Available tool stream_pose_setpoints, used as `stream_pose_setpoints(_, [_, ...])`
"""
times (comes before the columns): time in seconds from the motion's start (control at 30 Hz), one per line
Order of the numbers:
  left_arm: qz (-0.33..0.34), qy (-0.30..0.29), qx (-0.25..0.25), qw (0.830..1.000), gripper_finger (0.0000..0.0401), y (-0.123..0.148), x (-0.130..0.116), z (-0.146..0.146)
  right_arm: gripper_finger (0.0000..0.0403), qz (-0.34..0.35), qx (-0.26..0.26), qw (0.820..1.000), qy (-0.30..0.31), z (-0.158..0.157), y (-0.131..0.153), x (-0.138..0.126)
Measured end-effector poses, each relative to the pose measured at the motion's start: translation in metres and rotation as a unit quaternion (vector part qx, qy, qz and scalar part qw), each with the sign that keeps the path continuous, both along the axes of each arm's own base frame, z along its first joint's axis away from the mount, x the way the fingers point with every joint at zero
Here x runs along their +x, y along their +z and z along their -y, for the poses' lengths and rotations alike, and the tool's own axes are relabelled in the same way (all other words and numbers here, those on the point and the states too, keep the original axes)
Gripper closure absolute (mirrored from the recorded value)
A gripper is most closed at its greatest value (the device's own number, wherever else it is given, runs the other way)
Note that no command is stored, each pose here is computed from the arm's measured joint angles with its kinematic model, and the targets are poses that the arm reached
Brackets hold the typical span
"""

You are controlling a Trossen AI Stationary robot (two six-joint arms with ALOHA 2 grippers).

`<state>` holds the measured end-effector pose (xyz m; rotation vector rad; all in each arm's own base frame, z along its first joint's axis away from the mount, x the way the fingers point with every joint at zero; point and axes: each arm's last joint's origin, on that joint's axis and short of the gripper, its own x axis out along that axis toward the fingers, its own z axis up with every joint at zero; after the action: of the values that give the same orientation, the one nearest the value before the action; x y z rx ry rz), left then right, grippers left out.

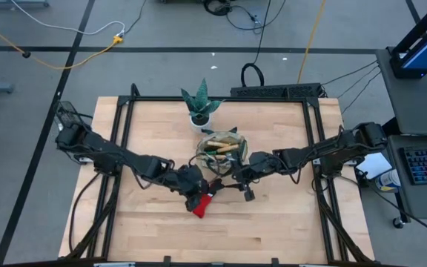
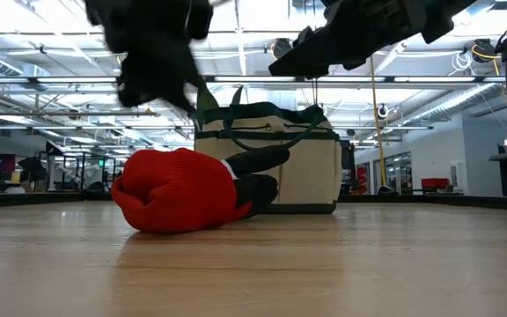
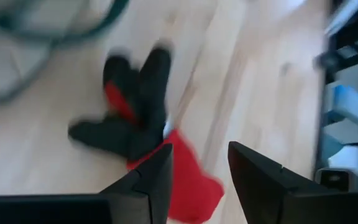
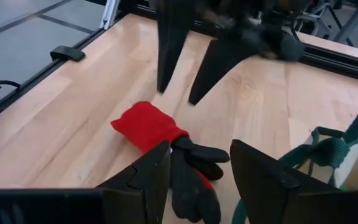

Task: Pick & Place Garden tools in Gardening bag
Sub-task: Put the red glove into the gardening bag

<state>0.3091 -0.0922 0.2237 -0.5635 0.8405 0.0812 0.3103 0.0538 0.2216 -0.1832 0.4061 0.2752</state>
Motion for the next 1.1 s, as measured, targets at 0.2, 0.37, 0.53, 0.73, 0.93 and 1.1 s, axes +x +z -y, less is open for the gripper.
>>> stream_pose_setpoints(0.2, [-0.072,0.049,-0.040,0.995,0.0249,-0.034,0.007,0.011,0.0243,0.005,0.001,1.000,0.001,-0.001,0.001,0.000])
stream_pose_setpoints(0.37, [-0.102,0.071,-0.050,0.991,0.0249,-0.056,0.013,0.015,0.0247,0.007,0.001,1.000,0.001,-0.001,0.001,0.000])
stream_pose_setpoints(0.53, [-0.109,0.072,-0.044,0.990,0.0249,-0.069,0.018,0.016,0.0244,0.009,-0.001,1.000,0.002,-0.001,0.001,0.001])
stream_pose_setpoints(0.73, [-0.089,0.071,-0.023,0.993,0.0250,-0.075,0.023,0.017,0.0243,0.009,-0.002,1.000,0.002,-0.001,0.001,0.001])
stream_pose_setpoints(0.93, [-0.094,0.047,0.010,0.994,0.0296,-0.083,0.024,0.017,0.0246,0.009,-0.002,1.000,0.002,-0.001,0.001,0.001])
stream_pose_setpoints(1.1, [-0.091,0.039,0.023,0.995,0.0371,-0.083,0.024,0.016,0.0246,0.010,-0.004,1.000,0.003,-0.001,0.001,0.001])
